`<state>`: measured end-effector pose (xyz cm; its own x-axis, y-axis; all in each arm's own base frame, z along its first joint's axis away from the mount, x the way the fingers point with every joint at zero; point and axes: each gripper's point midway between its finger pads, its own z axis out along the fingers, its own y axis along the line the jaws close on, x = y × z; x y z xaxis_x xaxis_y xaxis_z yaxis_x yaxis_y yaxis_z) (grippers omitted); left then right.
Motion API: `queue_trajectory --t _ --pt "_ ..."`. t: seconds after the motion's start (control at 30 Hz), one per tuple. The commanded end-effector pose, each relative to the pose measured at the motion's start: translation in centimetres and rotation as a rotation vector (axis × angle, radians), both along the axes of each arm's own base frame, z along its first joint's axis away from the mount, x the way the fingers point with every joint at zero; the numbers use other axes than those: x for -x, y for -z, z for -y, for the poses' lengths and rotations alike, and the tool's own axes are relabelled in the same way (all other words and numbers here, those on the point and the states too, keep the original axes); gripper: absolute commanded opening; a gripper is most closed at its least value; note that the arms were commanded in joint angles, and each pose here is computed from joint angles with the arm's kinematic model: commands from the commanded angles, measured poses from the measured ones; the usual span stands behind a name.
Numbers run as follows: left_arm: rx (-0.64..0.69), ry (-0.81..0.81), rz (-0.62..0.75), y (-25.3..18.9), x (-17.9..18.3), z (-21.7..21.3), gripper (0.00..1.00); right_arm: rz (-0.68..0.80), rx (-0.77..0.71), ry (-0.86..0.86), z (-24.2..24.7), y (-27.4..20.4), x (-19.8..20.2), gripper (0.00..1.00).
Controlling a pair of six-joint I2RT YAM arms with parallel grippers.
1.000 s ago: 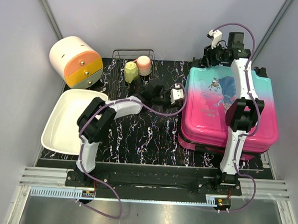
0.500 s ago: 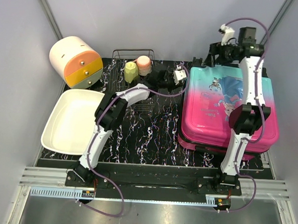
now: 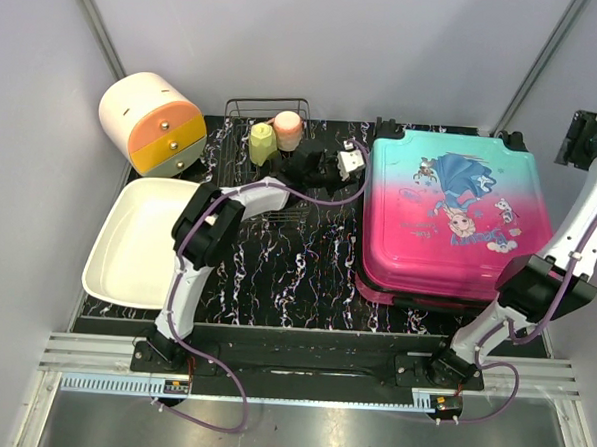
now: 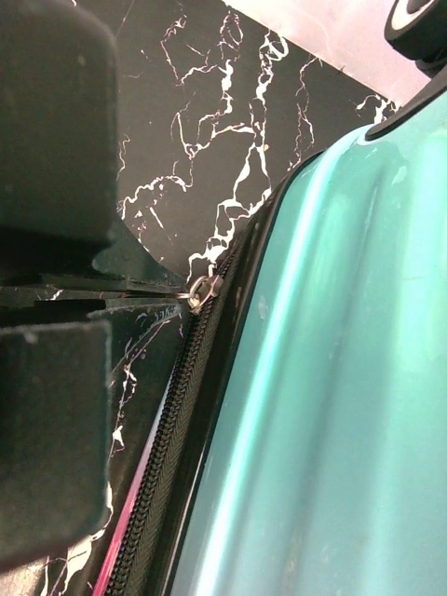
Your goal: Open, take out, and arrange the luggage
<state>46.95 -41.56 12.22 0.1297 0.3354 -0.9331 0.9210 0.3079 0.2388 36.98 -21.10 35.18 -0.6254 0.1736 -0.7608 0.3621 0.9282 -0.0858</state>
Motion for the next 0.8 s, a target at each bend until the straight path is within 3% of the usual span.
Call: queue_trajectory --t 0.0,0.27,0.37,0.57,0.77 --pt "0.145 -0.047 0.171 -9.9 -1.3 -1.4 0.00 -0.148 0.066 0.013 3.2 3.9 0.6 0.62" --pt "0.165 0.032 0.153 -10.3 3.3 -1.7 0.00 -0.268 0.058 -0.097 4.6 10.0 -1.8 0.49" --pt "0.152 0.058 0.159 -9.7 5.2 -1.6 0.00 -0.251 0.011 -0.222 3.3 12.1 -3.6 0.47" --pt "0.161 0.070 0.074 -8.5 7.8 -1.3 0.00 -0.187 -0.213 -0.469 -3.4 14.3 -8.8 0.44" --pt "0.190 0.008 0.009 -8.7 8.7 -1.8 0.00 -0.161 -0.336 -0.657 -10.6 16.1 -13.8 0.43"
